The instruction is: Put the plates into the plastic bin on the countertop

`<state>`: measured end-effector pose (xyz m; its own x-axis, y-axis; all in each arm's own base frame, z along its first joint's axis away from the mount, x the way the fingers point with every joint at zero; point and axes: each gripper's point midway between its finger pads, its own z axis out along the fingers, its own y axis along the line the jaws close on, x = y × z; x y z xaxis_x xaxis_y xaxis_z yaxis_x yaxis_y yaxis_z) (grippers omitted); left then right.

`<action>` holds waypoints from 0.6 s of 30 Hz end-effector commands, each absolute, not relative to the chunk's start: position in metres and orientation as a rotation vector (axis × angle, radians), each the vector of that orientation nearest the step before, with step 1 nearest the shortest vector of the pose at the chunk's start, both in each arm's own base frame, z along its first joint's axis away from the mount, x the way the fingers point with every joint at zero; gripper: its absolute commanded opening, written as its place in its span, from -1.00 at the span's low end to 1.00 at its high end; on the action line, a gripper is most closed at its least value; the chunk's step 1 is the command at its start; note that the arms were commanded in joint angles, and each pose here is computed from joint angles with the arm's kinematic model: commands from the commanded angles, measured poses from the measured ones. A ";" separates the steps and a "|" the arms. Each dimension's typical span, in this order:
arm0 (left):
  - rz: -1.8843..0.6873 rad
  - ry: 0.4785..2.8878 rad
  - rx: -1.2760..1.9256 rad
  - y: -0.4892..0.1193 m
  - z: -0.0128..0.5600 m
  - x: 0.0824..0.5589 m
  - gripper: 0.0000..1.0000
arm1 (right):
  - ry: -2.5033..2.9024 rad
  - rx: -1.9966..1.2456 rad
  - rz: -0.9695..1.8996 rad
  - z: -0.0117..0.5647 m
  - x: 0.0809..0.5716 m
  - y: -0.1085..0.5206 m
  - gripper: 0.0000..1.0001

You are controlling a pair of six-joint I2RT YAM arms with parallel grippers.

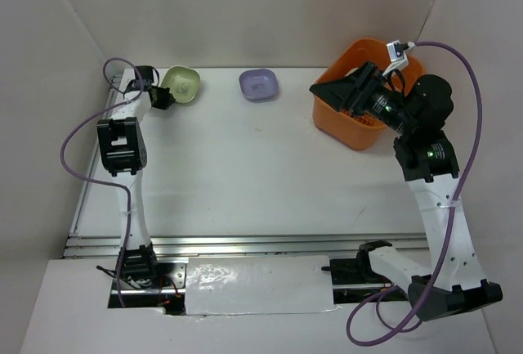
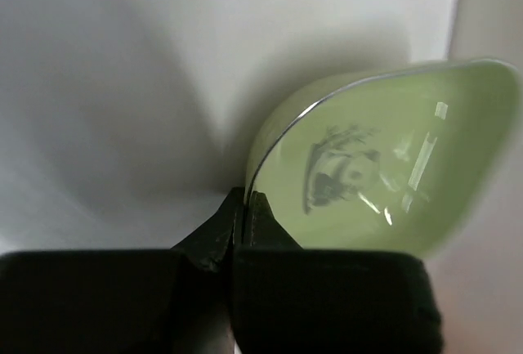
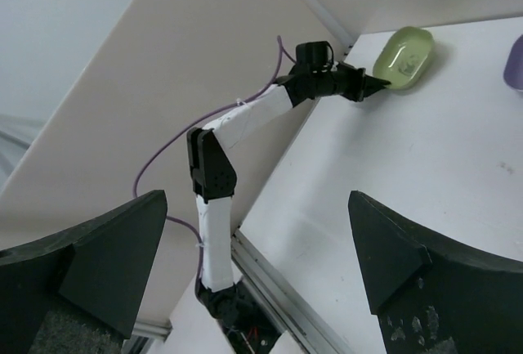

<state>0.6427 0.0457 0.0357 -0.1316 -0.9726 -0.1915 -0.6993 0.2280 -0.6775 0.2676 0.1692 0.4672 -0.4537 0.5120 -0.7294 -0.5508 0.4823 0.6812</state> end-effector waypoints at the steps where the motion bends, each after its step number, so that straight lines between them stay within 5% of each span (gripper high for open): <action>1: -0.343 2.103 -1.609 0.047 0.021 0.598 -1.00 | 1.671 0.002 1.165 0.467 0.282 0.165 1.00; 5: -0.088 2.166 -1.188 0.017 0.145 0.564 -1.00 | 1.880 0.089 0.896 0.429 0.328 0.174 1.00; 8: -0.164 2.248 -0.943 -0.028 0.175 0.527 -1.00 | 1.981 0.066 0.737 0.412 0.360 0.187 1.00; 14: -0.326 2.658 -0.432 -0.136 0.149 0.435 -1.00 | 2.102 -0.054 0.560 0.373 0.411 0.220 1.00; 18: -0.390 2.693 -0.283 -0.164 0.166 0.406 -1.00 | 2.275 -0.091 0.441 0.306 0.427 0.238 1.00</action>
